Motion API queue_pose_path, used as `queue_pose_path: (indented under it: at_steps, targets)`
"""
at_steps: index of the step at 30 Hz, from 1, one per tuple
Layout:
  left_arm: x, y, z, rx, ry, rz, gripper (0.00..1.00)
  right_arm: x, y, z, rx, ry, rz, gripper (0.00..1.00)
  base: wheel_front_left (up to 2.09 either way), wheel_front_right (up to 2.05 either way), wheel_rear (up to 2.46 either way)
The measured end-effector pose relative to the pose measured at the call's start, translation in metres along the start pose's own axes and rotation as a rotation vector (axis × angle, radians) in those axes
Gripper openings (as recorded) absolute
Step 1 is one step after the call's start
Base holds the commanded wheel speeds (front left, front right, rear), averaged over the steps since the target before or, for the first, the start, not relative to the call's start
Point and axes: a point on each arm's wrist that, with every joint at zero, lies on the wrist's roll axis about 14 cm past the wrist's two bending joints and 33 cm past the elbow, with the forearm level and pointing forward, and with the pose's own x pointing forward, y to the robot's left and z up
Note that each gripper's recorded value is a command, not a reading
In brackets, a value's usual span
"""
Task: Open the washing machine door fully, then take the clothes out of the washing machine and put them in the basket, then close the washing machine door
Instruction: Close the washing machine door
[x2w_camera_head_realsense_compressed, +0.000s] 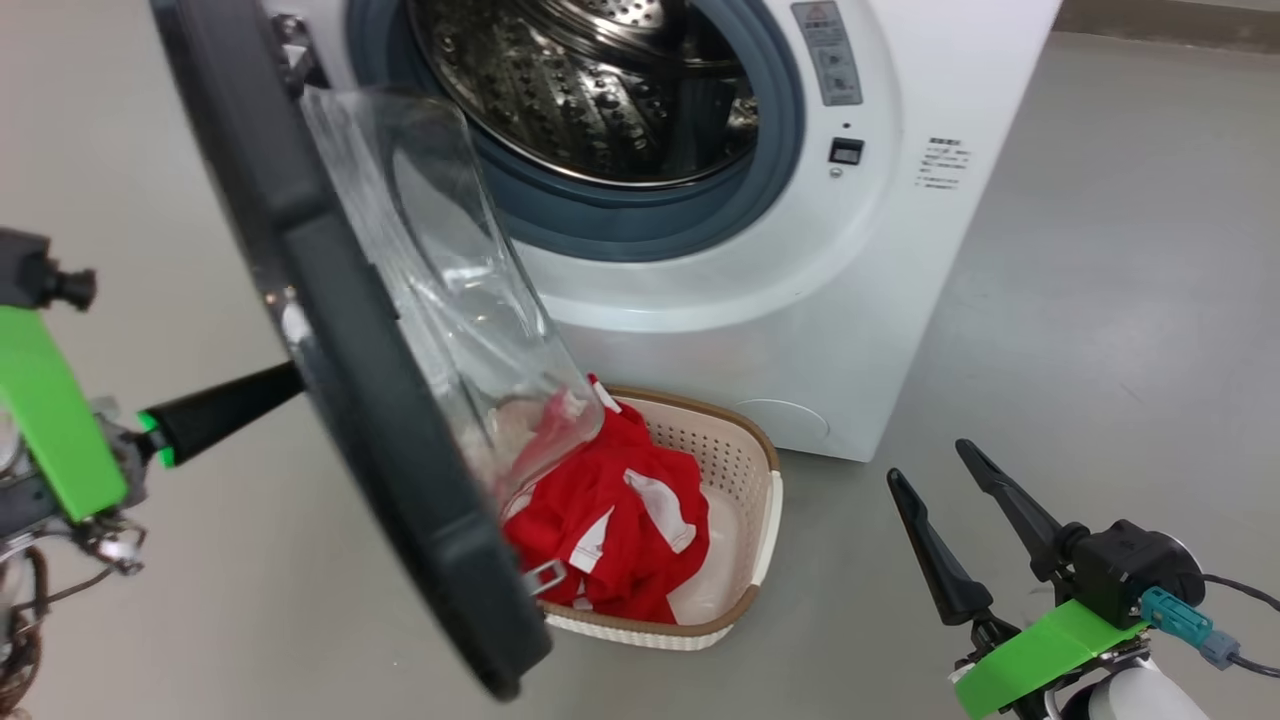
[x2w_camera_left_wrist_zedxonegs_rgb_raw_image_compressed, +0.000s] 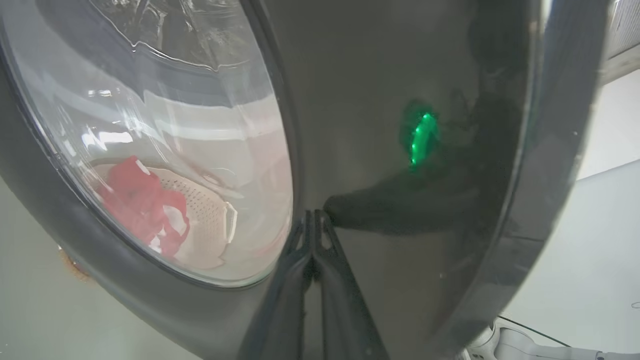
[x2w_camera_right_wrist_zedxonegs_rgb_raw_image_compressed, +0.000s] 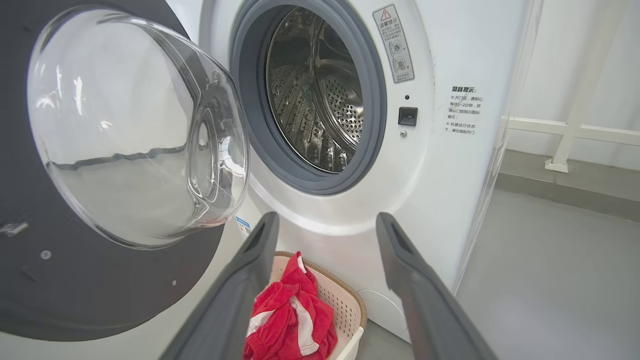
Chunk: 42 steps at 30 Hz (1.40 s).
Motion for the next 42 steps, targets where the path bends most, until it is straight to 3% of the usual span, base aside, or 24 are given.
queue_pose_path:
  at_steps: [8,19,42]
  targets:
    - [0.052,-0.034,0.002,0.034,-0.015,-0.117,0.00,-0.011,-0.015,0.001,0.010,-0.006,-0.059,1.00,0.00,0.00,0.00]
    - [0.117,-0.054,0.013,0.073,-0.071,-0.172,0.00,-0.025,-0.038,0.000,0.031,-0.013,-0.154,1.00,0.00,0.00,0.00]
    - [0.221,-0.048,0.044,0.100,-0.179,-0.187,0.00,-0.050,-0.091,0.002,0.042,-0.034,-0.353,1.00,0.00,0.00,0.00]
